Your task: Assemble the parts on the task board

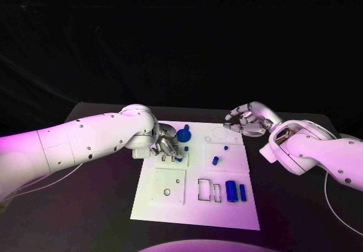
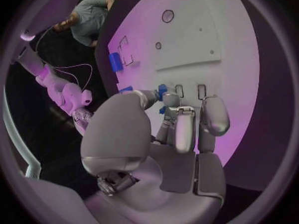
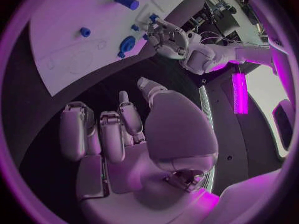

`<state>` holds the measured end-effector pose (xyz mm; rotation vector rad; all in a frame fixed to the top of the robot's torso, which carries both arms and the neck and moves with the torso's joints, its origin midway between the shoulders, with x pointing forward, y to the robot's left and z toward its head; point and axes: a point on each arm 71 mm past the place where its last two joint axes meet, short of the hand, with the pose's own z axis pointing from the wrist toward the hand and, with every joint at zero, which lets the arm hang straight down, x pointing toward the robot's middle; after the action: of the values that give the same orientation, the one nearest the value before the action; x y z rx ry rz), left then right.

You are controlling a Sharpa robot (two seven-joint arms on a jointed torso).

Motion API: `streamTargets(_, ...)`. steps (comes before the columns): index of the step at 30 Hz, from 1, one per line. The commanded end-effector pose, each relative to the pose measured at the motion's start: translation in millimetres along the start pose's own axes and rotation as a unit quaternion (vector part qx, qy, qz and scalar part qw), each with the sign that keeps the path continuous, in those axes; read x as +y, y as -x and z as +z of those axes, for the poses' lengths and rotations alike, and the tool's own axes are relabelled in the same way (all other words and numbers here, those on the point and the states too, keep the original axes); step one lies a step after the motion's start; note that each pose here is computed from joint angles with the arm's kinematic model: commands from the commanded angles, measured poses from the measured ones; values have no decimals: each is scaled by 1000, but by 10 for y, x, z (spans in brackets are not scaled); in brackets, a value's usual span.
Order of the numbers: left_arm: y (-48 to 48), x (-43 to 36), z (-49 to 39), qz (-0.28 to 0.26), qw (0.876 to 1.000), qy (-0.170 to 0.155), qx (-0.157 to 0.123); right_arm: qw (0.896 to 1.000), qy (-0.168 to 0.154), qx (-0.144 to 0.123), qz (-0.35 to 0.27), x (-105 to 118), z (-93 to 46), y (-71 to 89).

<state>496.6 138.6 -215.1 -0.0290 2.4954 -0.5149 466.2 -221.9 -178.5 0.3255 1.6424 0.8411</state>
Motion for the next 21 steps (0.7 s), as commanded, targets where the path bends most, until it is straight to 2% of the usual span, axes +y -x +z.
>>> streamTargets(1, 18, -1, -14, -44, 999, -11, -9, 1000, 0, 5, -2, -3, 0, -9)
streamTargets(5, 29, 27, -42, -55, 998, -11, -14, 1000, -1, 5, -2, -8, 1, -8)
streamTargets(12, 39, 137, -138, -64, 998, -8, -28, 1000, -3, 5, -1, -22, -7, 4)
streamTargets(21, 18, 225, -218, -37, 997, 2, -60, 1000, -3, 3, -1, -29, -12, 14)
